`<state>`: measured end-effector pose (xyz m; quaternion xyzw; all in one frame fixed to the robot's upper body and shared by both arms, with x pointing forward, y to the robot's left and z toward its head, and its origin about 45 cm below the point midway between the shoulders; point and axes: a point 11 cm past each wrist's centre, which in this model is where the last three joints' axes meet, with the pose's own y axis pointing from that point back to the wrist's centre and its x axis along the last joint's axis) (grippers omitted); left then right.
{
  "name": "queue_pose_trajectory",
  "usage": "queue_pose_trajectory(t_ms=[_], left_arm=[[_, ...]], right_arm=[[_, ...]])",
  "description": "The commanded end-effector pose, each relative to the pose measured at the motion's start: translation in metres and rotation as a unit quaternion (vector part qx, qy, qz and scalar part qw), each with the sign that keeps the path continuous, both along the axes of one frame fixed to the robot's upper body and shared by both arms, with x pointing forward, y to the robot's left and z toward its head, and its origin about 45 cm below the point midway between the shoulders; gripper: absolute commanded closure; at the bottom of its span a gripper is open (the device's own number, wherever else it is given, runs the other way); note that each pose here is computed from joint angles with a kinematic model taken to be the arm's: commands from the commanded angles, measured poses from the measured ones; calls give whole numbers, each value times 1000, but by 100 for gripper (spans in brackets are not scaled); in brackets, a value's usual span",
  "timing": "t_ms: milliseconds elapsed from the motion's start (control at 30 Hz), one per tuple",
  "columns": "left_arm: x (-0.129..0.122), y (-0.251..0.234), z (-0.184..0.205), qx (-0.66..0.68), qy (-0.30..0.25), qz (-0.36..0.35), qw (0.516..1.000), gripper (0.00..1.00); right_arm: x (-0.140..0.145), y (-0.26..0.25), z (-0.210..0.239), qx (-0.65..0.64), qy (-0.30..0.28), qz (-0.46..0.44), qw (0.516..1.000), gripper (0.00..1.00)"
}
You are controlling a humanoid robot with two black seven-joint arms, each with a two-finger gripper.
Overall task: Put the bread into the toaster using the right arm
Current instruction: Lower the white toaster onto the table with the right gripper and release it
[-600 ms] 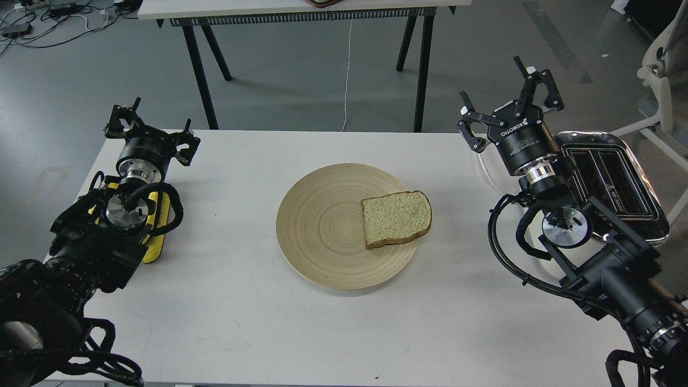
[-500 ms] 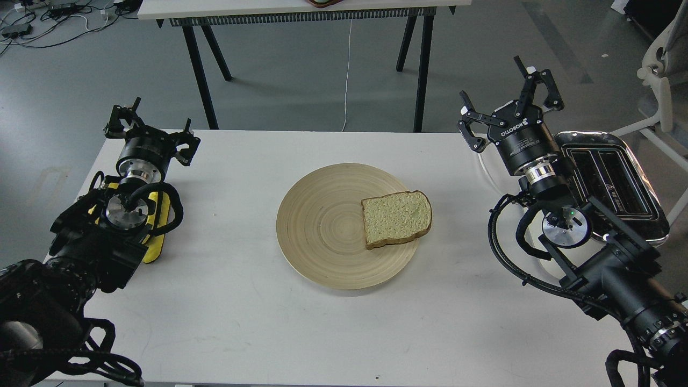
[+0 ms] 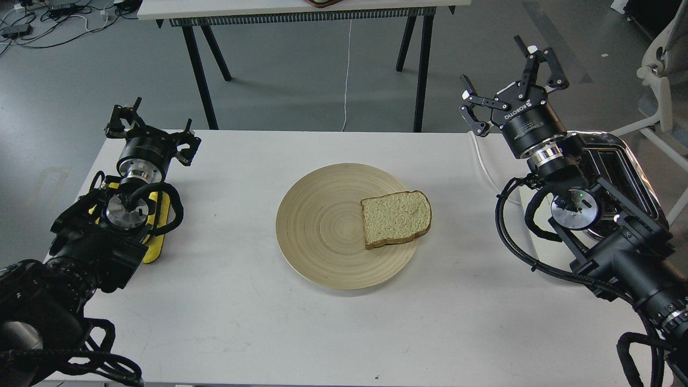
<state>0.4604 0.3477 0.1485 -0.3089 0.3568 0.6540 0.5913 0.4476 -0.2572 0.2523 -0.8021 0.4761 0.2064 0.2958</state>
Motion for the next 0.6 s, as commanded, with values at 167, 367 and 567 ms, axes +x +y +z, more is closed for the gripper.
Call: queue_pose_trajectory(t_ms=[167,367,567], left_arm=[[0,0,0,0,0,0,1000,0],[0,0,0,0,0,1,1000,0],[0,0,0,0,0,0,1000,0]], right_arm=[[31,-6,58,-317,-67,-24,946,1],[36,19,39,-511,-73,-24,856,1],[14,34,-1,-560,-46,6,827,1]])
